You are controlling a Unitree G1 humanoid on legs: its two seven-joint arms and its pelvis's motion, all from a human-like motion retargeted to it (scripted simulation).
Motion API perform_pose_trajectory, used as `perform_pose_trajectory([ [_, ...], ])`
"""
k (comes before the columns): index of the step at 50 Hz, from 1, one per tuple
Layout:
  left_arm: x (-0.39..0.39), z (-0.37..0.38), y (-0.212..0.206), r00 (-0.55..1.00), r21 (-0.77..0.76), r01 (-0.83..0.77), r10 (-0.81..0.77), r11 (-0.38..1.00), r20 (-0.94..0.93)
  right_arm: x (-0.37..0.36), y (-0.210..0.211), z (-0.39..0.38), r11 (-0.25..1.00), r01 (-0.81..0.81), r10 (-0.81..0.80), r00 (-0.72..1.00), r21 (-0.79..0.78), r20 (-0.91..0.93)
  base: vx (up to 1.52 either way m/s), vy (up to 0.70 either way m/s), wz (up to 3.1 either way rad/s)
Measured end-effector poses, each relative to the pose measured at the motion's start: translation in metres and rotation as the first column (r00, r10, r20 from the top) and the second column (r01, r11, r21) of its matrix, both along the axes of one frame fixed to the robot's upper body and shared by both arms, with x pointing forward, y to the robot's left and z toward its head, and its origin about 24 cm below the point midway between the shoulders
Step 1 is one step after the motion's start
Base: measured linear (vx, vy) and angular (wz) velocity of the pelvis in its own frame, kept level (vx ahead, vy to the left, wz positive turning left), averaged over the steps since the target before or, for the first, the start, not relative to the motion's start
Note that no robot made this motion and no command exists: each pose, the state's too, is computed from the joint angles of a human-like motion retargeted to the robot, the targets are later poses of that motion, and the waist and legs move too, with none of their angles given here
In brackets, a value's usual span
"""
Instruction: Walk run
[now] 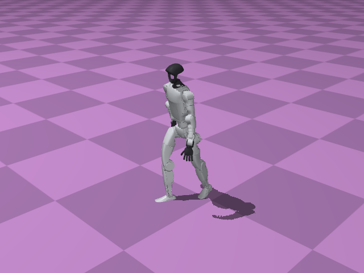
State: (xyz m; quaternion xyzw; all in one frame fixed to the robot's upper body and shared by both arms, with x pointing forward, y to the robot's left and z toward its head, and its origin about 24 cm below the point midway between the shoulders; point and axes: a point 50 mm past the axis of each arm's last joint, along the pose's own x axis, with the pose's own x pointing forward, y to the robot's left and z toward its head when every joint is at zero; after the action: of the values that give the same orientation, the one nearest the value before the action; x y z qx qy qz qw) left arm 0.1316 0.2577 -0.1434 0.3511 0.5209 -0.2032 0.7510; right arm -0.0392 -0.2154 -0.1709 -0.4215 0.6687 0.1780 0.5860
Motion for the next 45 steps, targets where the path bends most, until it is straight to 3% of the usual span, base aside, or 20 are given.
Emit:
perform_pose_trajectory([
  [8,-0.122,-0.03,-0.027,0.905,0.025,-0.148,0.146,0.989,-0.4,0.024,-0.001,-0.002,1.0,0.001,-0.002,0.997,0.008,0.071,0.82,-0.06,0.55],
  [14,-0.167,-0.022,-0.019,0.766,0.051,-0.063,0.081,0.997,-0.638,0.079,-0.015,0.001,0.999,-0.025,0.03,0.971,-0.024,0.236,0.61,-0.04,0.47],
  [25,-0.182,-0.029,-0.053,0.793,-0.014,-0.242,0.189,0.97,-0.579,0.199,-0.018,0.031,0.988,-0.12,0.154,0.807,-0.098,0.57,0.55,0.03,-0.24],
  [30,-0.163,-0.032,-0.058,0.795,-0.109,-0.188,0.086,0.976,-0.601,0.214,-0.004,0.037,0.992,-0.109,0.128,0.716,-0.071,0.687,0.67,0.08,-0.17],
  [36,-0.134,-0.032,-0.039,0.86,-0.023,-0.032,0.016,0.999,-0.509,0.177,0.001,0.02,0.99,-0.143,0.129,0.814,-0.02,0.566,0.68,0.09,-0.61],
  [41,-0.132,-0.029,-0.026,0.873,0.029,-0.127,0.126,0.991,-0.471,0.121,0.005,0.005,0.978,-0.201,0.209,0.898,-0.063,0.386,0.82,0.09,-0.68],
  [45,-0.117,-0.024,-0.008,0.879,0.027,-0.195,0.187,0.98,-0.439,0.091,0.005,0.001,0.985,-0.162,0.172,0.908,-0.059,0.383,0.63,0.07,-0.61],
])
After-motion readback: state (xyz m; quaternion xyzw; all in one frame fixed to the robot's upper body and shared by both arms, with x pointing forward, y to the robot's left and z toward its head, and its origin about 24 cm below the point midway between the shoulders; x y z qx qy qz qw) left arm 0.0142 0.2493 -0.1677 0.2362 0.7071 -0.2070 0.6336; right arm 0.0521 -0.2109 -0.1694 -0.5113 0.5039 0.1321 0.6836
